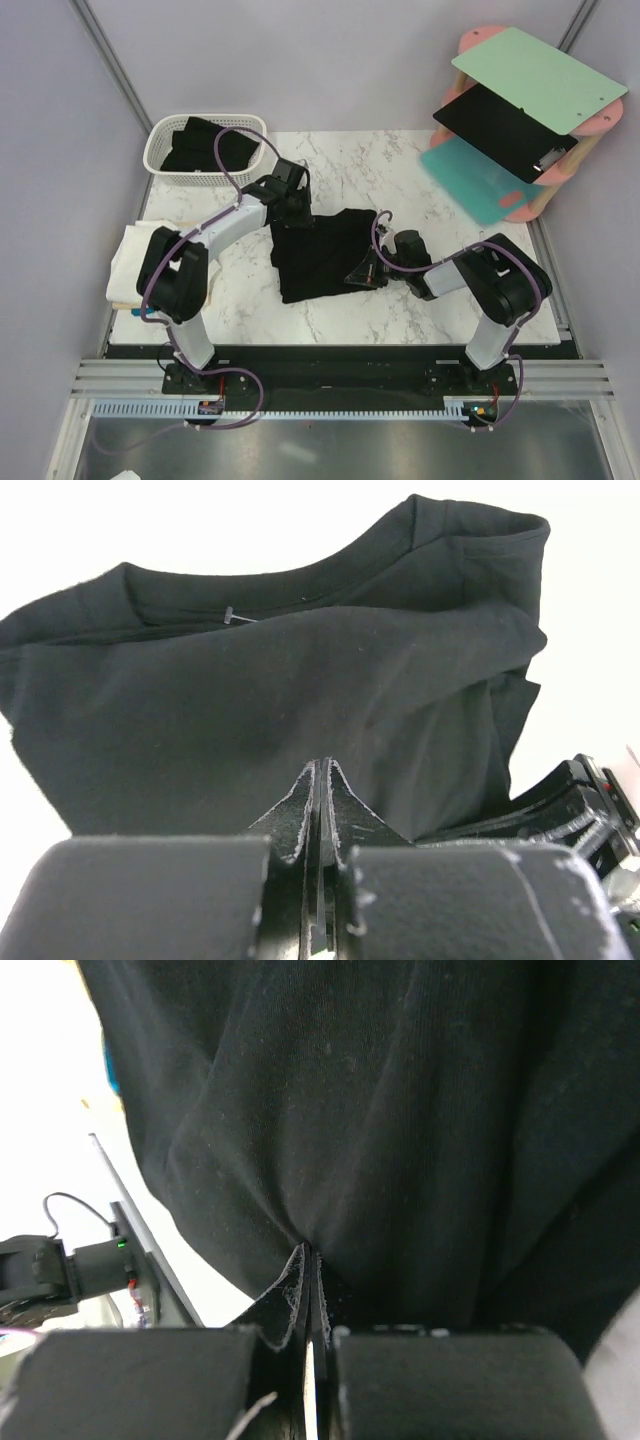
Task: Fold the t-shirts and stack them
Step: Smooth out wrinkles on the folded tshirt
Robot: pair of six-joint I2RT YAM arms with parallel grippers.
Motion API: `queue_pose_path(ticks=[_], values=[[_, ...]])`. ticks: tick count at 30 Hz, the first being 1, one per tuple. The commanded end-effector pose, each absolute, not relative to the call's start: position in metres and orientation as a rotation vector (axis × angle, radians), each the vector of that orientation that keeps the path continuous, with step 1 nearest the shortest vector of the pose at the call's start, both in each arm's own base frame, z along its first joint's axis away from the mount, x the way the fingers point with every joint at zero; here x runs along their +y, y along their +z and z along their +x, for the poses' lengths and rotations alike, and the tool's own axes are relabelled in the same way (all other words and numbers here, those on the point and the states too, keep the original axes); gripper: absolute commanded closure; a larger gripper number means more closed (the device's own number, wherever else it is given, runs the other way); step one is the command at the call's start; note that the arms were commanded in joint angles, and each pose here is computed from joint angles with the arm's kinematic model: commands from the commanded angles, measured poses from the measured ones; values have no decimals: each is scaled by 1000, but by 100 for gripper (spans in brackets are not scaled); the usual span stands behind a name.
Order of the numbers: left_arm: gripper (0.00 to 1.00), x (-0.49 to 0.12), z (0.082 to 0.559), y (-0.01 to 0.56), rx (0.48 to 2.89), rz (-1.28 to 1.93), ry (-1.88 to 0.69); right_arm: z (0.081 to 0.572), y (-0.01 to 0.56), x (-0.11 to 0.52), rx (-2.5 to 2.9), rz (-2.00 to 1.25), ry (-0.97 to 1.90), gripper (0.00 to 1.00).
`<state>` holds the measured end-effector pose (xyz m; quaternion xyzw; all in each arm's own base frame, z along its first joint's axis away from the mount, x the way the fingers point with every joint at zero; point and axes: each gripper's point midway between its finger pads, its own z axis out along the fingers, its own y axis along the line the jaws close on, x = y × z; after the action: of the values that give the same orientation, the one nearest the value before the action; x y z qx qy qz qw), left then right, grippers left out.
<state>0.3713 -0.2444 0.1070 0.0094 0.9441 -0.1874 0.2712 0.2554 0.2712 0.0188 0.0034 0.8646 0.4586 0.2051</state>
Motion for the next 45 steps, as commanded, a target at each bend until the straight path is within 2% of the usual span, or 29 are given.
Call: queue_pose_path(ticks=[1,14,19,21,27,31,45], values=[[98,-250,393,99,2521,8,-538,253,5,276,2381,14,1334,100],[98,-215,438,38,2578,-132,-455,246,-11,272,2438,61,1328,100],[98,-215,444,40,2568,-122,-504,246,-11,268,2460,40,1268,100],[98,-219,442,60,2523,-97,-554,249,-5,267,2463,26,1250,100],[98,-217,424,104,2424,-71,-623,286,58,277,2342,-124,1158,100],[98,-210,415,105,2420,-94,-608,320,90,291,2266,-194,1127,100],[98,-196,403,57,2451,-208,-575,394,38,318,2265,-144,1095,100]])
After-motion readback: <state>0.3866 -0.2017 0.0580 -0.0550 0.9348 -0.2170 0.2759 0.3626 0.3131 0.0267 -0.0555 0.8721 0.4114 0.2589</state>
